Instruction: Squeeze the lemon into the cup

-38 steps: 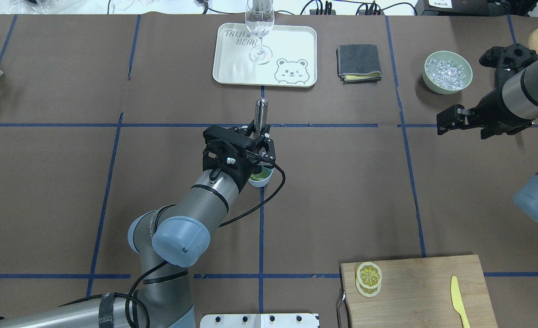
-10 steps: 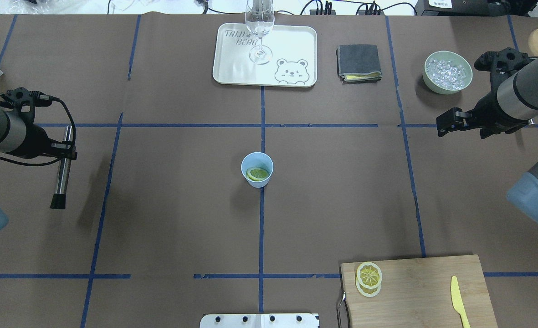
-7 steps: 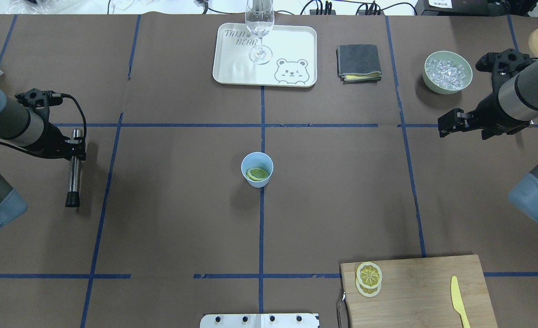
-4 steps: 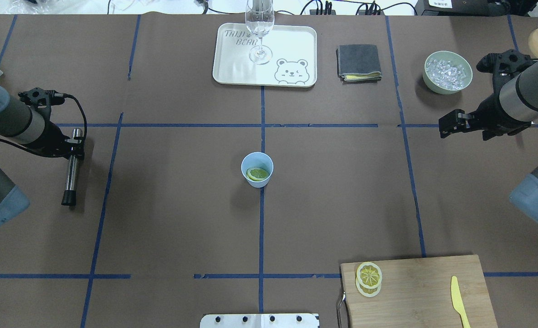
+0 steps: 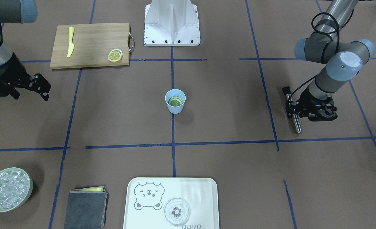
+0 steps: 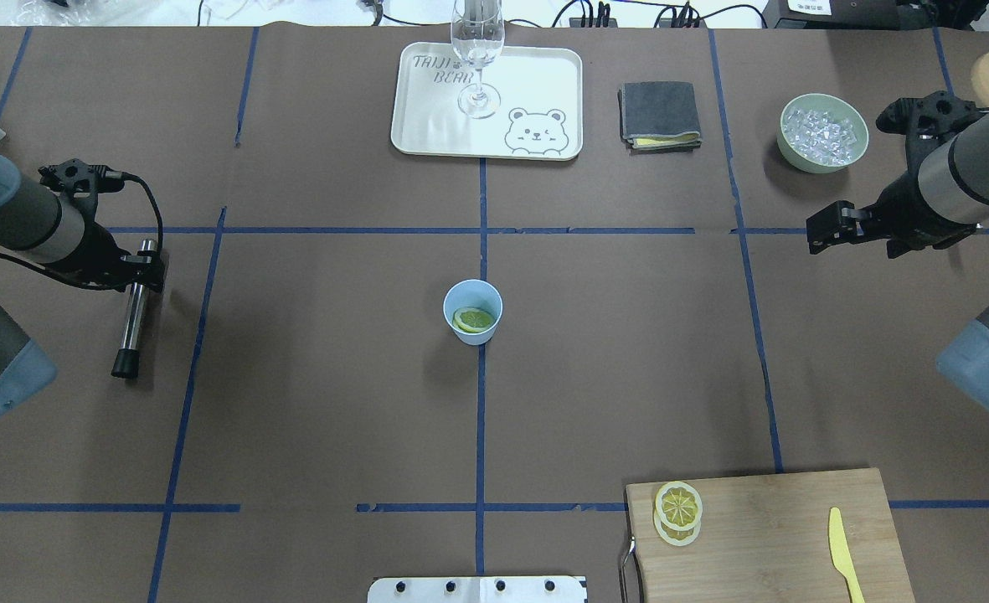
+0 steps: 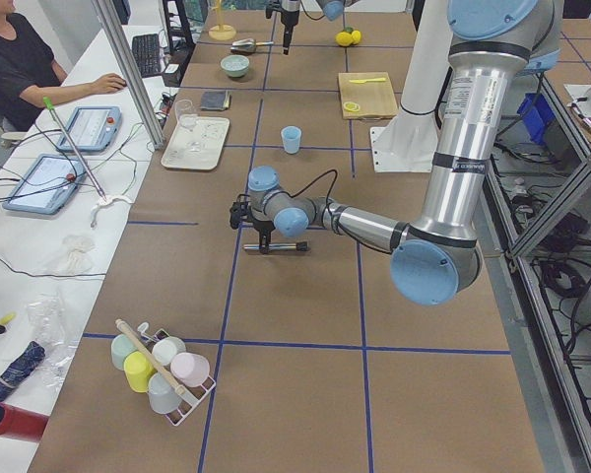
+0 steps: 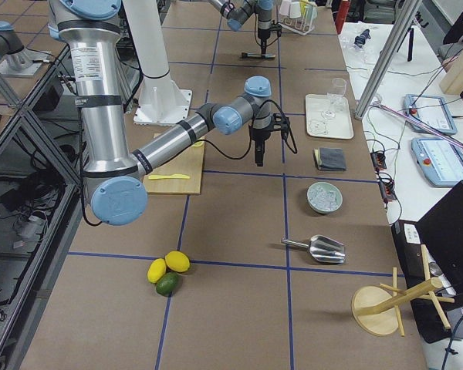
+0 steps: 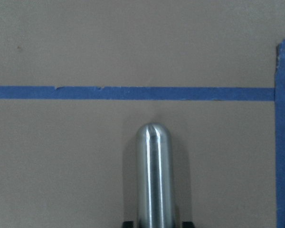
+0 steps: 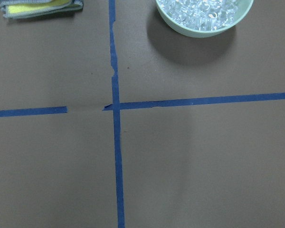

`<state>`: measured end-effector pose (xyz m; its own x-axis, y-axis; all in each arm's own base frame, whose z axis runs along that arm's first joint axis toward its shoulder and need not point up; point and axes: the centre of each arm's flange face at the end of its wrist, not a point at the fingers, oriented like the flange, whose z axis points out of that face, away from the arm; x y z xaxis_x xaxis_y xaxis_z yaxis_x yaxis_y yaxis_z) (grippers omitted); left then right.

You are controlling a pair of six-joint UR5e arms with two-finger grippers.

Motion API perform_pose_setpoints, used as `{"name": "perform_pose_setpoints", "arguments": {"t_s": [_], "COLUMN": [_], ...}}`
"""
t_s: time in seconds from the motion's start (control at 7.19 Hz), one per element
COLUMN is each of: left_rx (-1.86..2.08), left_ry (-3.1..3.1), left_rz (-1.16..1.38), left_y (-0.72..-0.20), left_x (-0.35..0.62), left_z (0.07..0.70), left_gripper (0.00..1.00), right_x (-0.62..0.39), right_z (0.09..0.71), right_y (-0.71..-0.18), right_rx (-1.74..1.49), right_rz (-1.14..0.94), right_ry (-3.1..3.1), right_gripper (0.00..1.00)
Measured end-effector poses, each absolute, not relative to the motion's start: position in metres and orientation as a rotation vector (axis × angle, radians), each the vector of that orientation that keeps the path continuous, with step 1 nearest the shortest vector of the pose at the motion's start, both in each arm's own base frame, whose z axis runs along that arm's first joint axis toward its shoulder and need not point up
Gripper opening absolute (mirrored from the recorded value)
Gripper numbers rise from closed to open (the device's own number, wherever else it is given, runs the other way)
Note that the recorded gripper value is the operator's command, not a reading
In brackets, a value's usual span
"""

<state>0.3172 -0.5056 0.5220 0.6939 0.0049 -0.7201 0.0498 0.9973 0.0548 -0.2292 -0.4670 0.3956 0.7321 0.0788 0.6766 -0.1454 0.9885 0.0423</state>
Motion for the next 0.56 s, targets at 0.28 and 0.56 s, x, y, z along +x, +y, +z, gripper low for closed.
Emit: {"name": "perform_pose_setpoints", "arguments": {"t_s": [0.28, 0.56], "left_rx": [0.089, 0.141], "left_ry": [0.815, 0.787], "left_rz": [-0.023, 0.016], "left_y": [-0.506, -0.52], "left_x": [0.31, 0.26], "left_z": [0.506, 0.465], "left_gripper": [1.0, 1.0], "right_x": [-0.229, -0.221], "right_z": [0.394, 0.395], "right_y": [-0.467, -0.468], "right_rx": [0.096, 0.105], "right_rz": [0.123, 0.116], "right_ry": [-0.741, -0.741], "right_gripper": [1.0, 1.0]}}
